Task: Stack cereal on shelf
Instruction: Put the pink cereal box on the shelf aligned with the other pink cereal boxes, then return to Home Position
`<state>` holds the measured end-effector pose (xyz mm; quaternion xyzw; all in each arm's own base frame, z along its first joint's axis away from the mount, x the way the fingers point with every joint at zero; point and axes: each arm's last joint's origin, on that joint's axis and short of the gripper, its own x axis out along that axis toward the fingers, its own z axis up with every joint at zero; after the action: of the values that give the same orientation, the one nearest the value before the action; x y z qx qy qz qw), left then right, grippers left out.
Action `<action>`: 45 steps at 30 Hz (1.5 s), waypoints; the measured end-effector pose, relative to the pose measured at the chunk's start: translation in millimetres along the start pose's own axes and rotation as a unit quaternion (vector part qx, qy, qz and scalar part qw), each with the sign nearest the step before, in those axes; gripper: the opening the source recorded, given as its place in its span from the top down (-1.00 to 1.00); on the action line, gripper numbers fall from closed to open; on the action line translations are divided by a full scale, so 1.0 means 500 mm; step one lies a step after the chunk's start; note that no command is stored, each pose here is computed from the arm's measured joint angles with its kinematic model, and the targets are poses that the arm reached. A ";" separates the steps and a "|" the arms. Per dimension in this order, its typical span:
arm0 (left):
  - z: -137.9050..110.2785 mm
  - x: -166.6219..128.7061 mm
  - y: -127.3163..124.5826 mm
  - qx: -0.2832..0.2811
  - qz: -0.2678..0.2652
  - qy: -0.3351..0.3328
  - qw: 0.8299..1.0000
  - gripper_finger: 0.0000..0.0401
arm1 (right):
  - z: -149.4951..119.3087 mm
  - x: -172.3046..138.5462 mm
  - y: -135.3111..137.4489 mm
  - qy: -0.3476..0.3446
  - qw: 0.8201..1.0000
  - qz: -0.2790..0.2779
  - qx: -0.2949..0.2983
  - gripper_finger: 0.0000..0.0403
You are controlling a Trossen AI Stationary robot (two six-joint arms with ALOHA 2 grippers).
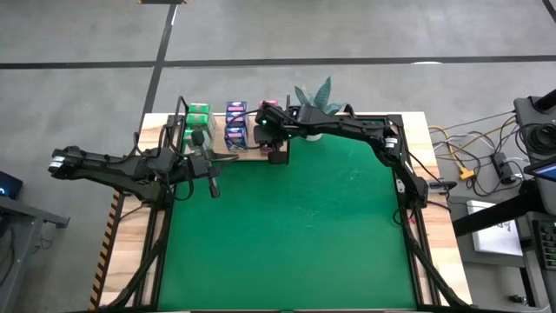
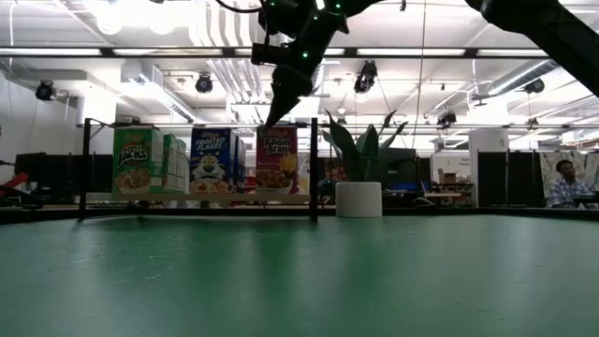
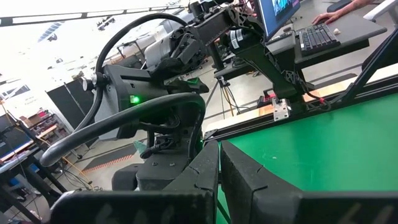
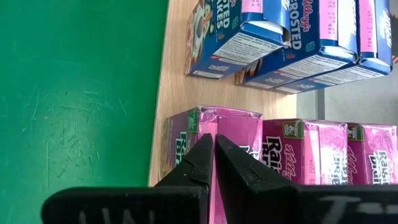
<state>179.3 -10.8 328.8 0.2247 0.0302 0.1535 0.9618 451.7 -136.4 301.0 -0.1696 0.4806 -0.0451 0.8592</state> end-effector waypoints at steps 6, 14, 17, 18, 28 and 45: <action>0.000 0.000 0.000 0.000 0.000 0.000 1.000 1.00 | 0.000 -0.001 0.000 0.001 1.000 0.000 -0.001 0.95; 0.000 0.000 0.000 0.000 0.000 0.000 1.000 1.00 | 0.000 -0.001 0.000 0.001 1.000 0.000 -0.004 0.95; 0.000 0.000 0.000 0.000 0.000 0.000 1.000 1.00 | 0.001 -0.004 -0.001 0.000 1.000 -0.001 -0.004 0.95; 0.000 0.000 0.000 0.000 0.000 0.000 1.000 1.00 | 0.002 -0.005 -0.002 -0.001 1.000 -0.001 -0.005 0.95; 0.000 0.000 0.000 0.000 0.000 0.000 1.000 1.00 | 0.005 -0.013 -0.002 -0.007 1.000 -0.004 -0.005 0.95; -0.005 -0.016 0.006 -0.004 -0.008 0.016 1.000 1.00 | -0.013 -0.149 0.042 -0.118 0.992 0.043 0.022 0.95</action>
<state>170.6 -9.6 327.5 0.2178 0.0464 0.1496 0.9633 404.6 -100.6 351.2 -0.1340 0.3819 0.0020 0.9144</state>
